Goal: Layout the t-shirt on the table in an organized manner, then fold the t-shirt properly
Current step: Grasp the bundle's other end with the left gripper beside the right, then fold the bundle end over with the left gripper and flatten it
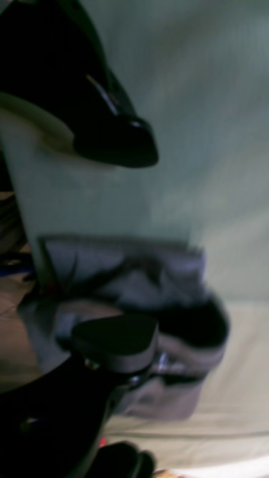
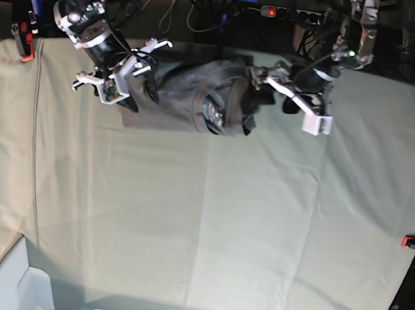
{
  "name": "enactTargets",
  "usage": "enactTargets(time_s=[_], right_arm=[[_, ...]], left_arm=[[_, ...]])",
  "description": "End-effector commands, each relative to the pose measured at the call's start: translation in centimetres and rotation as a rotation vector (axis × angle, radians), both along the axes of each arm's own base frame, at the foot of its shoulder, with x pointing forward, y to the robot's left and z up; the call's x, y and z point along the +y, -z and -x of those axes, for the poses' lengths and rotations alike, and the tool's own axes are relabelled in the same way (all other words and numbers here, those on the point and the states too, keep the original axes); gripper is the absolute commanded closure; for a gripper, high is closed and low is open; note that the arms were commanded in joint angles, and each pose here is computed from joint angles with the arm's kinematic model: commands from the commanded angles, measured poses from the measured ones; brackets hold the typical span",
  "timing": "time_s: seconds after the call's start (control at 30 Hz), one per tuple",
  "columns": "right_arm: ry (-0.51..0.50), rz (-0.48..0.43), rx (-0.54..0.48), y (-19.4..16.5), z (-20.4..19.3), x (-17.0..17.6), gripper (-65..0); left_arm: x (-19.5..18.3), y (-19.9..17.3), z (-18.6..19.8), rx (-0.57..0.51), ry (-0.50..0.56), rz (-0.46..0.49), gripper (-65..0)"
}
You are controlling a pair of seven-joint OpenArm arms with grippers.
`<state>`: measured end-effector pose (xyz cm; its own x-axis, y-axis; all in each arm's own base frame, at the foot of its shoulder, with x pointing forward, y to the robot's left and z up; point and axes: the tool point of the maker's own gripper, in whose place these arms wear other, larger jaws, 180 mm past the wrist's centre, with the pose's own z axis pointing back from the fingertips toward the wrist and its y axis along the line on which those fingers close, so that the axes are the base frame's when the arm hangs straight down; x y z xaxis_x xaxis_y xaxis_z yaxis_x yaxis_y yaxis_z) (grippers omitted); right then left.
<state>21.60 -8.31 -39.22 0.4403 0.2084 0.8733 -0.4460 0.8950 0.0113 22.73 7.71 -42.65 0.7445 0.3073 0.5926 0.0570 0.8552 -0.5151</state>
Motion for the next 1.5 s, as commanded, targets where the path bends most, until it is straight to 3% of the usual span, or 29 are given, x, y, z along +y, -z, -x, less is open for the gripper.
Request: enactTargets(time_s=[0.0,0.2,0.43,0.77,1.1,1.47], right_arm=[[0.002,-0.019,-0.039,-1.0,-0.5,0.1,-24.4],[0.003,-0.016,-0.036,-0.9,-0.4,0.0,-24.4],[0.001,-0.016,-0.035,-0.9,-0.4,0.1,-24.4],[0.001,-0.016,-0.035,-0.9,-0.4,0.1,-24.4],[0.001,-0.015,-0.035,-0.9,-0.4,0.0,-24.4],[0.001,-0.016,-0.035,-0.9,-0.4,0.1,-24.4]], left_arm=[[-0.6,-0.9,-0.3,-0.028,0.017,0.016,-60.0],[-3.7,-0.8,0.1,-0.011,0.092,0.063,-60.0],[-4.5,-1.5,-0.9,0.015,0.038,0.228,-59.9],[-2.2,-2.0,-1.0,0.021,0.028,0.253,-59.9],[-3.4,1.1,-0.5,0.112,0.023,0.271,-59.9],[-5.2,3.0,-0.3,0.163,0.087,0.25,-59.4]])
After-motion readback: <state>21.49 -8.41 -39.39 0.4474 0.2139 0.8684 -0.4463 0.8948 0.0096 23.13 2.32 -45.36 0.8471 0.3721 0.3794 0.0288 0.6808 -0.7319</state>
